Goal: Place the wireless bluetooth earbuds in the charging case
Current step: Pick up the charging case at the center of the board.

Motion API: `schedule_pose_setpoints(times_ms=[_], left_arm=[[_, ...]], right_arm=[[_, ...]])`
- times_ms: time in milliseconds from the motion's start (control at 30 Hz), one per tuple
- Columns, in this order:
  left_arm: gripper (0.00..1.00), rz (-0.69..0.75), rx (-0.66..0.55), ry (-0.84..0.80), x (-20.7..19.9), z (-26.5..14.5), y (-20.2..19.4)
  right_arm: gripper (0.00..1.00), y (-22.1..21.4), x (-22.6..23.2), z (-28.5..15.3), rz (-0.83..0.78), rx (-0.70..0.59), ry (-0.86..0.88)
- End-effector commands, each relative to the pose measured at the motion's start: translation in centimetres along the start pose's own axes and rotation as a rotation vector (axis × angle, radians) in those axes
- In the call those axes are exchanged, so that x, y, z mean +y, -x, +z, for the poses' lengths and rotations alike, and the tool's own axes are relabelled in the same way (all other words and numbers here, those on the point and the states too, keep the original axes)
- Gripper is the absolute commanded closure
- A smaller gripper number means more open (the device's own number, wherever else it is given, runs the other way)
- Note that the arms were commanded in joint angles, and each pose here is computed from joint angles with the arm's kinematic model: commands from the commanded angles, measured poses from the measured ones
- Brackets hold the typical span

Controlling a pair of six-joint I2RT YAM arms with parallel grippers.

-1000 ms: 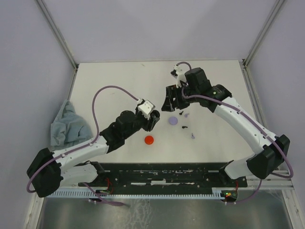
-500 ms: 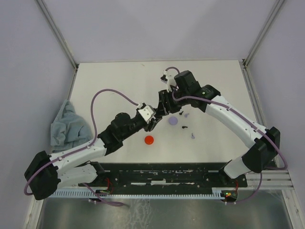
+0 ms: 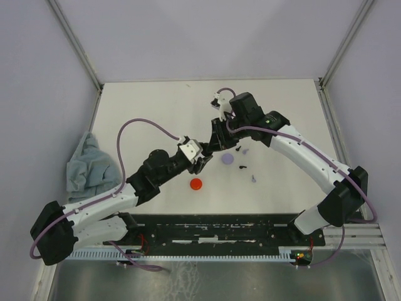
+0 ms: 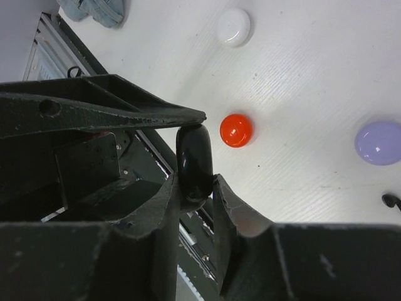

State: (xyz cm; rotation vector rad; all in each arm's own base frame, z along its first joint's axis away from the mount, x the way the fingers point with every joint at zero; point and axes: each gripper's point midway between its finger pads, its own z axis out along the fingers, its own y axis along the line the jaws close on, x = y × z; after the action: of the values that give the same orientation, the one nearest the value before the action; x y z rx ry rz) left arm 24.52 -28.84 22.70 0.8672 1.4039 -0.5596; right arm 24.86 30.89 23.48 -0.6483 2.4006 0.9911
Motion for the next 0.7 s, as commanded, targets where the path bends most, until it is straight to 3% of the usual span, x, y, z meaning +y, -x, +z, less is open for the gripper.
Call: schedule_pose_setpoints(times_ms=[0, 233, 667], left_arm=[[0.33, -0.007, -0.101, -0.037, -0.6, -0.7, 3.2], [0.25, -0.009, -0.097, -0.128, -1.8, -2.3, 3.3], [0.27, -0.182, -0.174, -0.381, -1.6, -4.4, 5.5]], right_arm=[[0.87, 1.8, 2.0, -1.6, -0.099, -0.064, 0.051], [0.89, 1.5, 2.0, -3.2, -0.228, -0.043, 0.032], [0.88, 0.9, 3.4, -6.4, -0.553, -0.015, 0.104]])
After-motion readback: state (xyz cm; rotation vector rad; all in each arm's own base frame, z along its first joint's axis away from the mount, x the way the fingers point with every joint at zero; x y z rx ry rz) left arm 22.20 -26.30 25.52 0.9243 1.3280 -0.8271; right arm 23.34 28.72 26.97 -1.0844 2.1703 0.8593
